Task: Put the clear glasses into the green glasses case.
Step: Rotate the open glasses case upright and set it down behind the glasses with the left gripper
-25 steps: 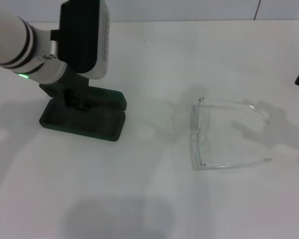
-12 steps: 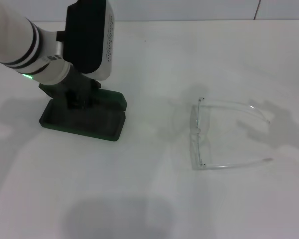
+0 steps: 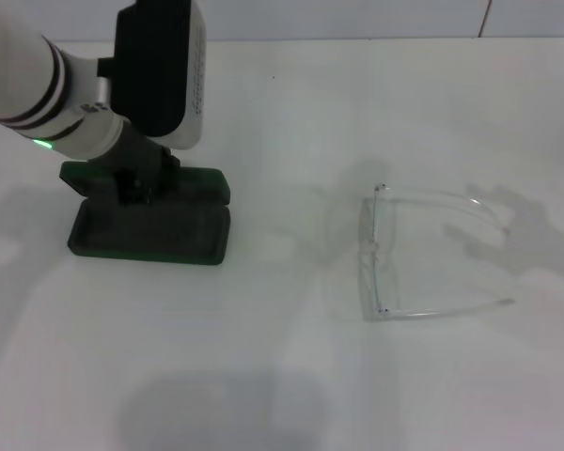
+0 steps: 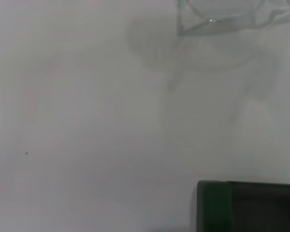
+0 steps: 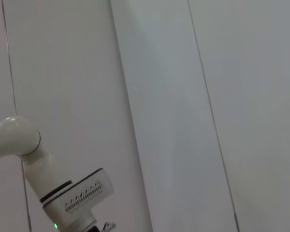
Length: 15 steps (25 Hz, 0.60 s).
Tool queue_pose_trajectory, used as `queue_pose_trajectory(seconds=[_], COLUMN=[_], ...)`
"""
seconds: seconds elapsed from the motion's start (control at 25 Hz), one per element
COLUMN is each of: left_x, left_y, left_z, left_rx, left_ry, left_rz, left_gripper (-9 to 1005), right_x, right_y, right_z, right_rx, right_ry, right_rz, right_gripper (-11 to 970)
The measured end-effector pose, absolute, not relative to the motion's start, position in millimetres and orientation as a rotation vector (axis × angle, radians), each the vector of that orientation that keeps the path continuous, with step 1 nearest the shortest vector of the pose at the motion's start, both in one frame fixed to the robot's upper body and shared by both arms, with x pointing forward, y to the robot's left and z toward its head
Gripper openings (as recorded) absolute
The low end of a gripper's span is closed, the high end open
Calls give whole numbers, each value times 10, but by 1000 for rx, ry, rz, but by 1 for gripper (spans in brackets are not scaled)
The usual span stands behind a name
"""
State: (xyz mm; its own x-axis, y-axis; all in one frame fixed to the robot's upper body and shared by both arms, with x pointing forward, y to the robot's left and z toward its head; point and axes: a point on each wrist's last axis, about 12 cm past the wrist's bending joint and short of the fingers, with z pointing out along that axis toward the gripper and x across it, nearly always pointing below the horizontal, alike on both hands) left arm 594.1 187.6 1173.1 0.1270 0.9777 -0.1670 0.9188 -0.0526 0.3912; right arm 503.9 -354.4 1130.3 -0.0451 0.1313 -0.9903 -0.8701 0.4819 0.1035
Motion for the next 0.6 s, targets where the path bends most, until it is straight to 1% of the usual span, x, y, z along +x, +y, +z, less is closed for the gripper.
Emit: queue_pose_trajectory(seconds=[0.16, 0.28, 0.36, 0.4, 0.44, 0.52, 0.6], left_x=[5922, 5888, 5854, 5833, 5823, 5788, 5769], left_y=[1883, 1952, 2006, 2033, 2043, 2075, 2094], left_z=[11861, 11998, 12093, 12130, 12143, 12177, 12181], left_rx=[1983, 1936, 1904, 1891, 1886, 1871, 1865], left_ry=[1815, 1807, 1801, 1800, 1800, 1799, 1801], left_rz=[211, 218, 221, 215, 211, 197, 195], left_gripper=[197, 187, 180, 176, 173, 164, 156], right_x=[5123, 5265, 5395, 5395, 5554, 5633, 5746], right_y=[-3534, -3407, -3253, -3253, -3014, -2880, -2666], right_z=[11508, 11767, 11939, 11939, 12130, 12206, 12299], right_rx=[-784, -892, -953, -953, -1051, -1113, -1218], right_ry=[1414, 1510, 1629, 1629, 1800, 1882, 1984], right_rz=[935, 941, 930, 930, 865, 813, 728], right_gripper=[688, 686, 685, 685, 684, 683, 682])
